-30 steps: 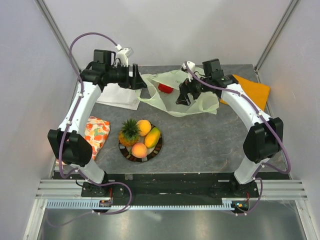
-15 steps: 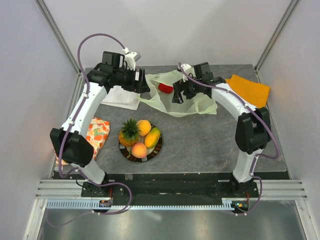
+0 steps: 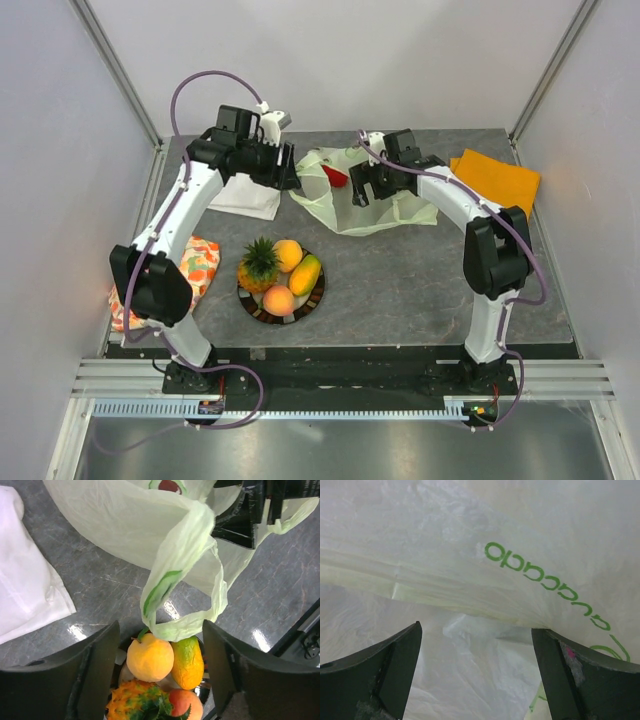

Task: Take the fake fruits out of the plastic bag
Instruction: Adjust the plastic bag at the center of the board.

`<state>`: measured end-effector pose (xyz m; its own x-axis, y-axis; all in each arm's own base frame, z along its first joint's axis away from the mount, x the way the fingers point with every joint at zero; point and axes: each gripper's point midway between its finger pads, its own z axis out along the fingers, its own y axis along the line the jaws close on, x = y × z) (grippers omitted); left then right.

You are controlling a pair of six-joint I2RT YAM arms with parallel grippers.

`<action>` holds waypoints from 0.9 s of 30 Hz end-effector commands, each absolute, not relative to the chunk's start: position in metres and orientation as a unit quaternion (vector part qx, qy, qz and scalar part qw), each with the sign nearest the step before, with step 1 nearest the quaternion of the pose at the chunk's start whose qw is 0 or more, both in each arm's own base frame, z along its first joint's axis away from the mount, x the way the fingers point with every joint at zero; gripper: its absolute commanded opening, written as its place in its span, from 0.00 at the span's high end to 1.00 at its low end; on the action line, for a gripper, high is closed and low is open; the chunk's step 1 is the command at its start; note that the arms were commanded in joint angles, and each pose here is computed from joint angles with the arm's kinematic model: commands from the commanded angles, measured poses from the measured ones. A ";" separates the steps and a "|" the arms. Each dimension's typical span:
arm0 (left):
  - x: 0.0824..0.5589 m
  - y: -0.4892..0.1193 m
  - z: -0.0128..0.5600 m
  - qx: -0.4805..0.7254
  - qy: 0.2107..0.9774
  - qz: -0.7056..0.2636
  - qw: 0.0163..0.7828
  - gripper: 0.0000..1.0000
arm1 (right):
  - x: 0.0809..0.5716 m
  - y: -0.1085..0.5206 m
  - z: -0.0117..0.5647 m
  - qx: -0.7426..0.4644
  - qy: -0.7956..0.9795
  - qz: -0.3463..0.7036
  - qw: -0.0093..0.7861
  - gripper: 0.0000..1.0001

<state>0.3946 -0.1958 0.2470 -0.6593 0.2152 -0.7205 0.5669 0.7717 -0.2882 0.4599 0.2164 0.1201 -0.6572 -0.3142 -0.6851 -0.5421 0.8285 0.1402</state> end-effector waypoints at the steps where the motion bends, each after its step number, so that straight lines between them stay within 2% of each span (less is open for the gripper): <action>1: 0.389 -0.228 0.238 0.290 0.852 -0.292 0.324 0.54 | 0.442 0.195 0.130 -0.198 0.908 0.159 0.333 0.02; 3: 0.381 -0.241 0.248 0.316 0.838 -0.308 0.321 0.79 | 0.436 0.185 0.132 -0.188 0.912 0.146 0.335 0.02; 4: 0.376 -0.248 0.252 0.329 0.830 -0.311 0.324 0.98 | 0.427 0.180 0.141 -0.189 0.909 0.142 0.344 0.02; 10: 0.329 -0.249 0.294 0.346 0.797 -0.360 0.341 0.98 | 0.372 0.153 0.184 -0.223 0.888 0.119 0.383 0.02; 14: 0.306 -0.249 0.305 0.360 0.780 -0.372 0.352 0.98 | 0.336 0.164 0.191 -0.261 0.871 0.173 0.378 0.02; 15: 0.307 -0.247 0.305 0.361 0.781 -0.364 0.356 0.98 | 0.329 0.177 0.194 -0.276 0.859 0.213 0.376 0.02; 19: 0.308 -0.245 0.284 0.361 0.797 -0.353 0.330 0.99 | 0.324 0.207 0.189 -0.301 0.840 0.284 0.351 0.02; 23: 0.312 -0.245 0.267 0.346 0.812 -0.350 0.313 0.99 | 0.327 0.245 0.188 -0.357 0.817 0.302 0.338 0.08; 27: 0.319 -0.247 0.270 0.344 0.813 -0.348 0.315 0.98 | 0.342 0.271 0.196 -0.395 0.798 0.288 0.353 0.10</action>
